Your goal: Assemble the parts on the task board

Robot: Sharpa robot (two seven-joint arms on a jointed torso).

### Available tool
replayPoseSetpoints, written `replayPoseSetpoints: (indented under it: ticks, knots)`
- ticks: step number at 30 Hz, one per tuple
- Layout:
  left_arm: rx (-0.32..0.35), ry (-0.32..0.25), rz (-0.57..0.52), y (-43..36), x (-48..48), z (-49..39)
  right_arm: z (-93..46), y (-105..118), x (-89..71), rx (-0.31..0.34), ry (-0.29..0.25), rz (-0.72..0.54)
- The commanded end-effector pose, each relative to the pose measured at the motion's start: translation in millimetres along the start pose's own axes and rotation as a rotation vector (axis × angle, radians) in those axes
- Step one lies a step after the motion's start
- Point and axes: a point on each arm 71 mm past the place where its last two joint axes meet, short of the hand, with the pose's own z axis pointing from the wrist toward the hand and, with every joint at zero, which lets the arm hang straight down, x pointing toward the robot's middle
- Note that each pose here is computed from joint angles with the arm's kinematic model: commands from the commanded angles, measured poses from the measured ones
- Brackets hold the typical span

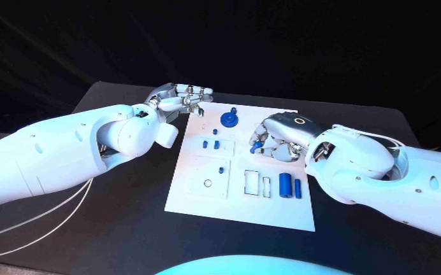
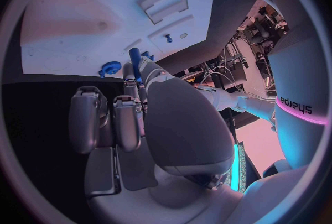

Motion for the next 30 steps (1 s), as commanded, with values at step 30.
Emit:
replayPoseSetpoints:
  ticks: [30]
  knots:
    - [0.008, 0.030, -0.004, -0.2, 7.6, 4.9, 47.8, 80, 71.8, -0.179, 0.086, 0.087]
